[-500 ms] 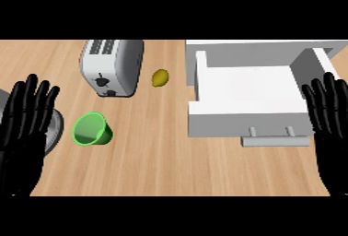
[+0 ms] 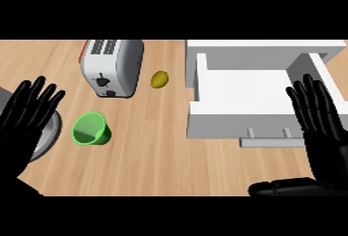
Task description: Pick up the cup, place it into the drawer and close the drawer
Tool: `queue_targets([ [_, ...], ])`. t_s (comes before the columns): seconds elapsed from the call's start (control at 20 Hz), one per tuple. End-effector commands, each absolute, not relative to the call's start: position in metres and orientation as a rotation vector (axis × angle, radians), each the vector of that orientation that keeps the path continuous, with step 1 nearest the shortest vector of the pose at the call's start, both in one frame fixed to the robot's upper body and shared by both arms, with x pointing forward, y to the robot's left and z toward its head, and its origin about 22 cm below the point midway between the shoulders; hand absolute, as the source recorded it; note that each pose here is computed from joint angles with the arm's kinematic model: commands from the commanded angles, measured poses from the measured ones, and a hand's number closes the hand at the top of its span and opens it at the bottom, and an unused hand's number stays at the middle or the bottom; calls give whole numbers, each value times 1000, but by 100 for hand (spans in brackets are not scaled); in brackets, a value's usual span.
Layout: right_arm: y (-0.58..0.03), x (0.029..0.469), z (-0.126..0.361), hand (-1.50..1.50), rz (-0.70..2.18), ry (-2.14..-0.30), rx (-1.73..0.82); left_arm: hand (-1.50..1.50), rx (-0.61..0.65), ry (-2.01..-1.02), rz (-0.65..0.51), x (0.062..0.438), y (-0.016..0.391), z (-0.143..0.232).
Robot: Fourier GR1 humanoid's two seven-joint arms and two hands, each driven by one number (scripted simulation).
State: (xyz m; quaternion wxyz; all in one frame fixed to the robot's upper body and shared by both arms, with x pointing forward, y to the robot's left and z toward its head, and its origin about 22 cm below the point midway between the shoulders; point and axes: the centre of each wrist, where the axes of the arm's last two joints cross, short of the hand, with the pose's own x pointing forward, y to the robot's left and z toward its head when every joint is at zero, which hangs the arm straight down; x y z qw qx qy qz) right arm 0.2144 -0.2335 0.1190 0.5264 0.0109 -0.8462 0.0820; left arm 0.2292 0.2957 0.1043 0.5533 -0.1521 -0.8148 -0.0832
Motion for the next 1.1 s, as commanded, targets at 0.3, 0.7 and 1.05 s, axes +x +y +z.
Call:
queue_targets([
  [0.3, -241, 235, 114, -150, 252, -1942, 102, -150, -410, -1769, -162, 277, 361, 60],
  [0.7, -238, 268, 135, -150, 239, -1986, 82, -150, -355, -1698, -162, 287, 373, 6],
  [1.05, -267, 260, 151, -150, 274, -1992, 42, -150, -251, -1654, -131, 289, 383, -30],
])
